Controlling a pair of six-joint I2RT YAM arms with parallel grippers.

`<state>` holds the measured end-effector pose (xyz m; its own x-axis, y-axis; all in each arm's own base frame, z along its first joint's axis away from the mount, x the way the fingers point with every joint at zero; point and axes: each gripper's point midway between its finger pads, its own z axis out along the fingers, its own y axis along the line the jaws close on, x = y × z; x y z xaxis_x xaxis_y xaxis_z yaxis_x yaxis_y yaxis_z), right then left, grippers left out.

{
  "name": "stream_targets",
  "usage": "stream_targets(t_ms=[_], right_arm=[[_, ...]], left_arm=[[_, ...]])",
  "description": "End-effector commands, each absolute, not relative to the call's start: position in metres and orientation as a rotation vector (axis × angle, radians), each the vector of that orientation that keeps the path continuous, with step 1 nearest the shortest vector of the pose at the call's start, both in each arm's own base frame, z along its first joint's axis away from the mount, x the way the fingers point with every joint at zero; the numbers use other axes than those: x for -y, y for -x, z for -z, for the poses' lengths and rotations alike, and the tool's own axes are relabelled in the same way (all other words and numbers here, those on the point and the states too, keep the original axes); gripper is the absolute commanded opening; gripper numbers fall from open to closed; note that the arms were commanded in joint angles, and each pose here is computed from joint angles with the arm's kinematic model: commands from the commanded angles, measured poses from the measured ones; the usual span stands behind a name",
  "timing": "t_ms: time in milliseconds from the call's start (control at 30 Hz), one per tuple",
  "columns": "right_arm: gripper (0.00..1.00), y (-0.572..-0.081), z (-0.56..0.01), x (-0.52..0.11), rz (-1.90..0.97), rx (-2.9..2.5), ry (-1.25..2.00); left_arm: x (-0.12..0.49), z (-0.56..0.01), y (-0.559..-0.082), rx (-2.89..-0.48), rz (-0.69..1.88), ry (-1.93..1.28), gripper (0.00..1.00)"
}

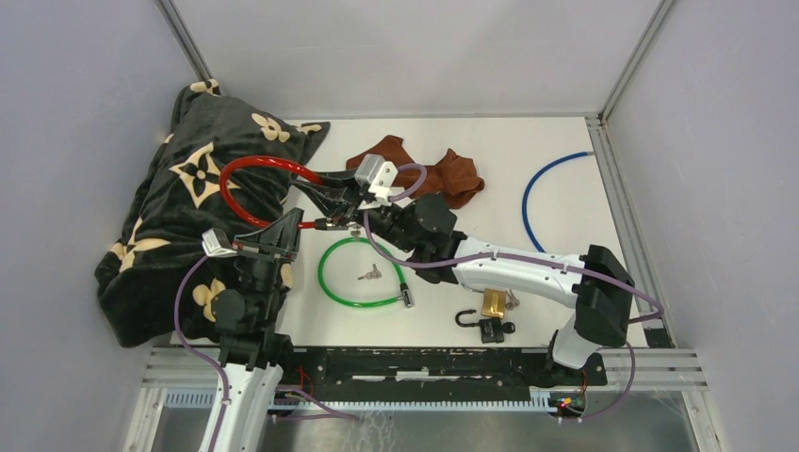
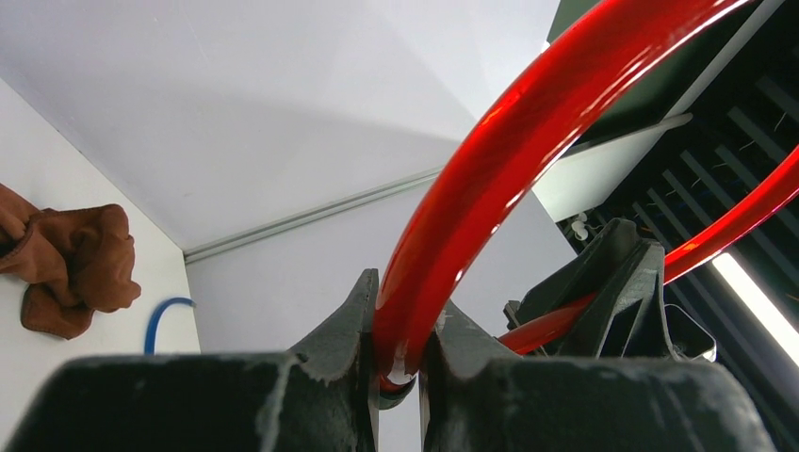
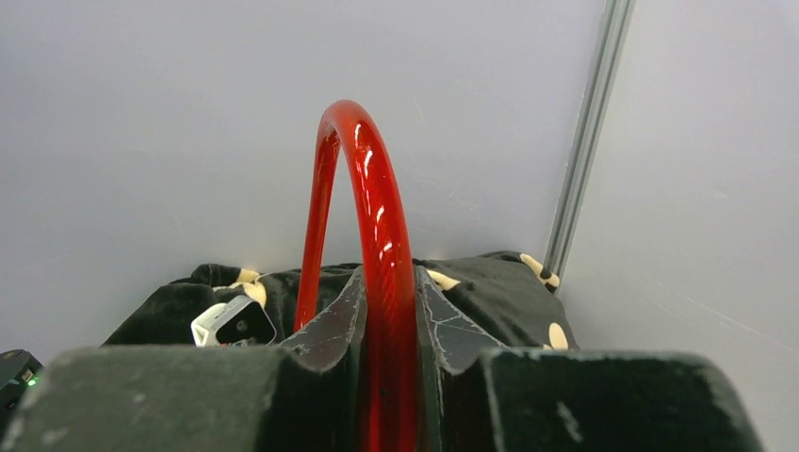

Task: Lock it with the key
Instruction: Lock the lock.

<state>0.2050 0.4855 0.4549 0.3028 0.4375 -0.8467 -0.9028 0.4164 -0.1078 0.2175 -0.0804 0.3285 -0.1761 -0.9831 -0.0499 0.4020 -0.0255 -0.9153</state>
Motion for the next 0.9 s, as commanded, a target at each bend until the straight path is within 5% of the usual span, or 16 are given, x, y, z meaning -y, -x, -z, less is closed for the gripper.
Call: stream_targets(t_ms=[0, 867], right_arm=[[0.0, -0.174, -0.535, -0.459, -1.084, -0.583, 0.523], [0.0, -0.187, -0.515, -0.464, -1.017, -0.575, 0.485]], left_arm=[[0.069, -0.329, -0.223, -0.974, 1.502, 0.873, 0.02], [0.067, -0.332, -0.22, -0.953, 1.532, 0.898, 0.02]])
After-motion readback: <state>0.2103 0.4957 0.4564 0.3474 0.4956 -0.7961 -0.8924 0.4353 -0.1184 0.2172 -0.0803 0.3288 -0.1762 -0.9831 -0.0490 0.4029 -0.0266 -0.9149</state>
